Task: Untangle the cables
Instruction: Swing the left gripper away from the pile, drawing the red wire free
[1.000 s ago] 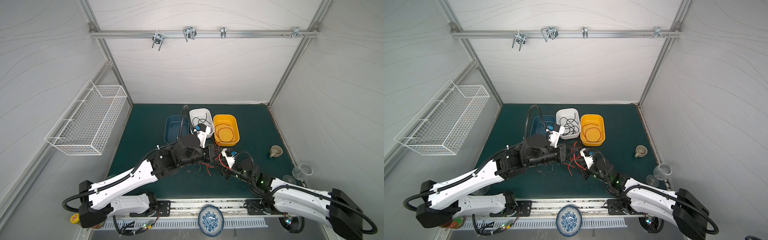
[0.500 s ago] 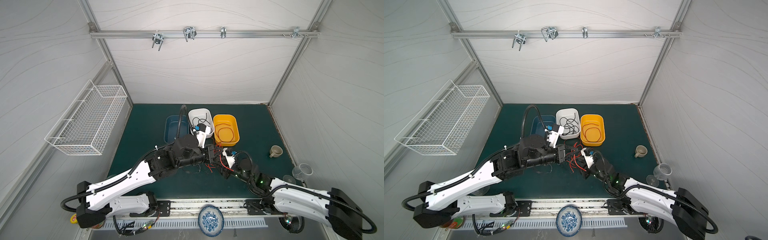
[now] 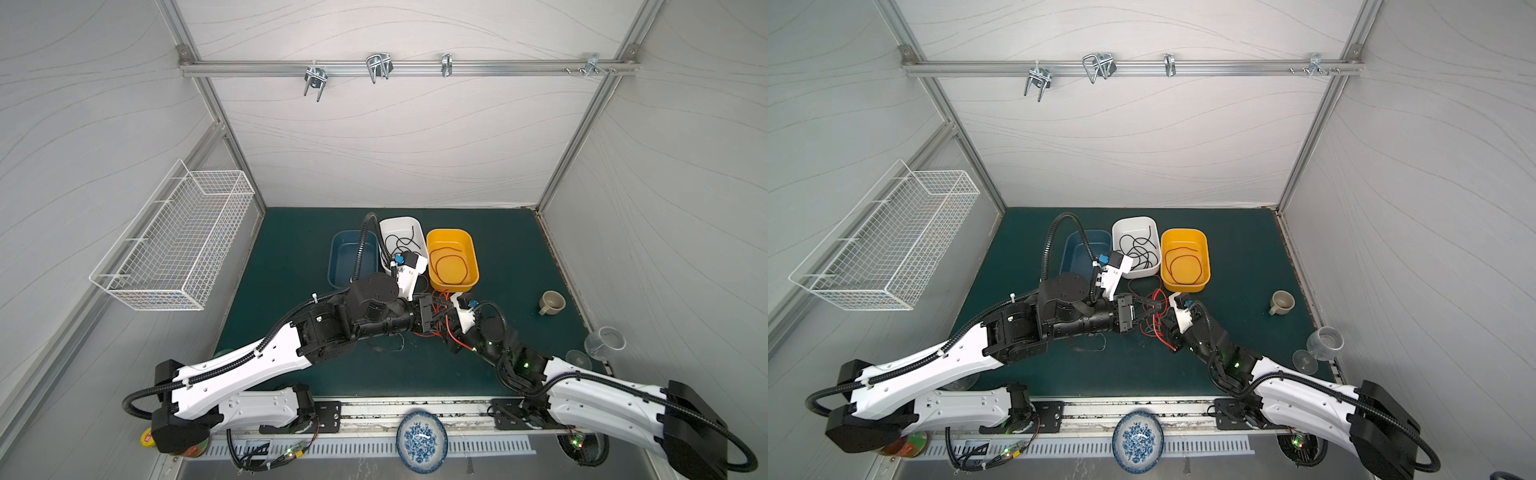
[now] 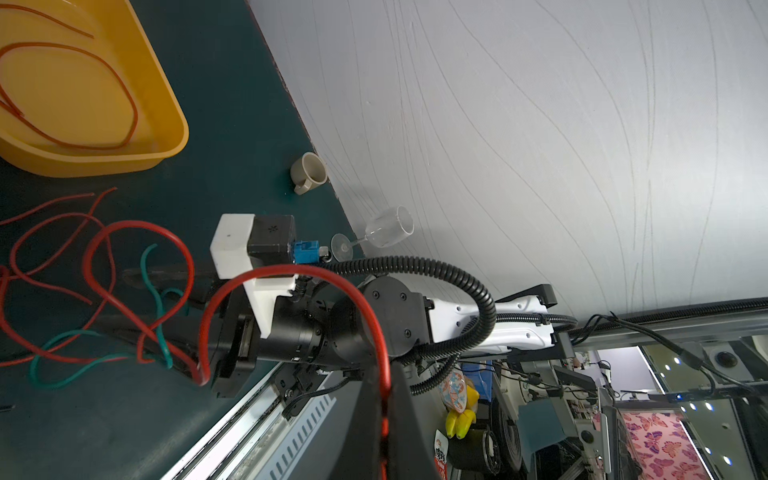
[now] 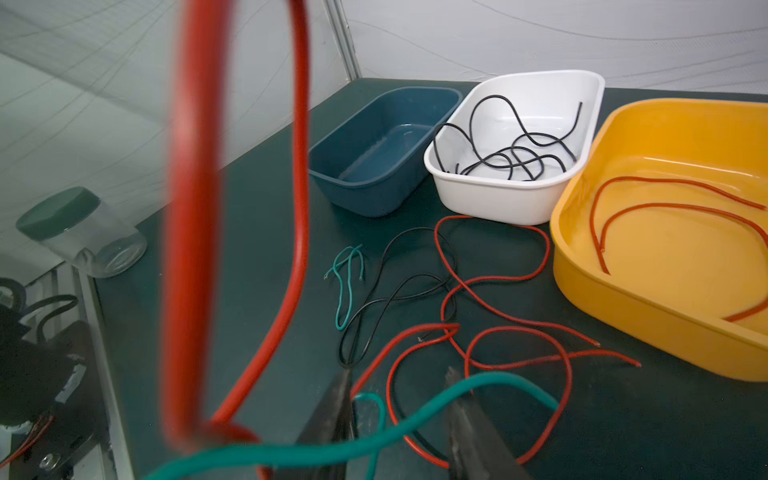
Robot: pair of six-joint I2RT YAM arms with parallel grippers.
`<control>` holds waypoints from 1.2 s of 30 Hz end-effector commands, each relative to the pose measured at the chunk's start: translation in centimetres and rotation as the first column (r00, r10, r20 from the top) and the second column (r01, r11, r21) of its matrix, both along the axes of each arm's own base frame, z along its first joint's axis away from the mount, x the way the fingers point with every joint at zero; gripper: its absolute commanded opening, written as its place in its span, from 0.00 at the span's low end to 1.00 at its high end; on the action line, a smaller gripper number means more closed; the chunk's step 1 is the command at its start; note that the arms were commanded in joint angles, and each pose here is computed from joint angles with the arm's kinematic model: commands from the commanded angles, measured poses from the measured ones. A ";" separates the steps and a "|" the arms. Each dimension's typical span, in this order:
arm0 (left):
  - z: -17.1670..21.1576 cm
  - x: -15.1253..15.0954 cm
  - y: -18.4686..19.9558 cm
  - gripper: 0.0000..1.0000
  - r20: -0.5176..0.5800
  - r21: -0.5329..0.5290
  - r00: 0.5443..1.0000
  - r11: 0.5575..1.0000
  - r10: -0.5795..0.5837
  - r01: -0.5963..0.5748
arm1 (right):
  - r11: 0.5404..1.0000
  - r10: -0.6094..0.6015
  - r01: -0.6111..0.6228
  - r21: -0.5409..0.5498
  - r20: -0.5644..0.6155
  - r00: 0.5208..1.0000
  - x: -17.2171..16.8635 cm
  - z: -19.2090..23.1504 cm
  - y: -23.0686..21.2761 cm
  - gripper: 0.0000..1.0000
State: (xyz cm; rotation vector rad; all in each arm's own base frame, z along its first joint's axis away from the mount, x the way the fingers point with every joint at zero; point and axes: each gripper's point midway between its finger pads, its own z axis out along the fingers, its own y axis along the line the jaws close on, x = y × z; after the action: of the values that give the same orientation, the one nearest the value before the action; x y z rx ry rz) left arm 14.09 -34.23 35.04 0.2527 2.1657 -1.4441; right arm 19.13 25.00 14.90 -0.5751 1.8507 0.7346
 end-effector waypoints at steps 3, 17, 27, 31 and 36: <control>4.7 -0.2 0.7 0.00 0.081 -0.094 0.997 0.996 0.013 -0.005 | 0.997 -0.074 0.074 -0.018 0.018 0.997 0.9 0.6 -0.9 0.23; 9.5 1.0 8.5 0.00 0.318 -0.033 0.927 0.979 0.200 -0.200 | 0.986 -0.131 0.130 -0.102 -0.008 0.991 1.8 -0.5 -1.4 0.00; 15.1 1.2 17.0 0.00 0.485 -0.030 0.800 0.921 0.353 -0.388 | 0.969 -0.186 0.178 -0.169 -0.033 0.982 2.5 -1.6 -1.9 0.00; 16.4 1.0 19.1 0.00 0.520 -0.024 0.768 0.905 0.373 -0.424 | 0.965 -0.198 0.187 -0.184 -0.043 0.979 2.7 -1.9 -2.1 0.00; 17.3 0.7 20.7 0.00 0.535 -0.034 0.748 0.894 0.393 -0.446 | 0.960 -0.216 0.201 -0.196 -0.058 0.975 2.9 -2.4 -2.4 0.00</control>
State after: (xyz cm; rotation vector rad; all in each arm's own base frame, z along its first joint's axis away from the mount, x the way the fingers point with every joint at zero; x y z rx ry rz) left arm 14.61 -15.10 51.34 0.1775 1.7195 -0.9326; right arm 21.62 23.10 12.71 -0.4905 2.0082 0.4841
